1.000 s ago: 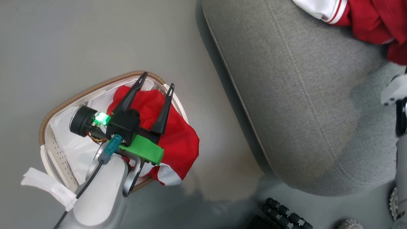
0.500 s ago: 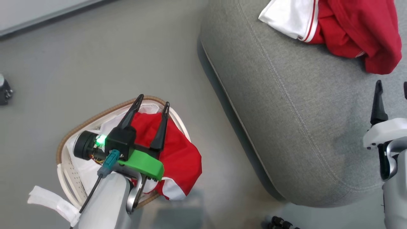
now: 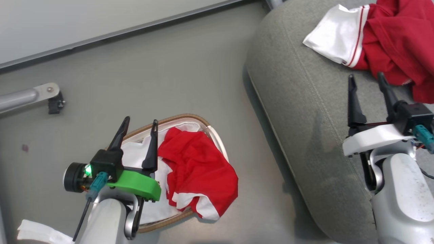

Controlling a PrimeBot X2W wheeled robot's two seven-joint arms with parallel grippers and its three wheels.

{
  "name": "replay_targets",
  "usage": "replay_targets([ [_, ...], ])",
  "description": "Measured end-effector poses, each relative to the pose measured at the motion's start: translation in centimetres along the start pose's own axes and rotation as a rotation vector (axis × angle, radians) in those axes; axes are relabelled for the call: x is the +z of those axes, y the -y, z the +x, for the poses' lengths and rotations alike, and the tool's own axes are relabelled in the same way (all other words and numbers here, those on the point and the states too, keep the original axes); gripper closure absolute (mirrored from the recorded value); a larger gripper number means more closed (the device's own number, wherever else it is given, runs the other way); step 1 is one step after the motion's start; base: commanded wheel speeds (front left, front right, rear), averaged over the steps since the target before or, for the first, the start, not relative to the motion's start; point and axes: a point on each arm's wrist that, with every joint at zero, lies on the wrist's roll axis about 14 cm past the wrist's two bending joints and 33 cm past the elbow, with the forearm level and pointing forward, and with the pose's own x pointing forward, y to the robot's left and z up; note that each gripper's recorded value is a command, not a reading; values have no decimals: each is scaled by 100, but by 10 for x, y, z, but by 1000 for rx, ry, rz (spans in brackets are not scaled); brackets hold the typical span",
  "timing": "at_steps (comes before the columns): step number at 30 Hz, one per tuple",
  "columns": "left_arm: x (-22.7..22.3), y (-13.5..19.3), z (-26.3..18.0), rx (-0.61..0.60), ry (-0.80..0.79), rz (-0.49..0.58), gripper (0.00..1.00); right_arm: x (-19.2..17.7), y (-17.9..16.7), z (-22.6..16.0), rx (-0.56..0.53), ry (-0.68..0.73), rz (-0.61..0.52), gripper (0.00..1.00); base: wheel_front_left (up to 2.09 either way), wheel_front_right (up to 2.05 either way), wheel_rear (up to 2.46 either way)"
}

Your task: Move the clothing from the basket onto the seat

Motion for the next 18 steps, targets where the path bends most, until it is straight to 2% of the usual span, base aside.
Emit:
replay_targets([
  [8, 8, -46, -35, 178, 4, 19, 0, 9, -63, 1, 160, 32, 65, 0, 0, 0, 0],
  [18, 17, -85, -84, 352, 15, 24, 0, 6, -90, -18, 226, 9, 151, 0, 0, 0, 0],
])
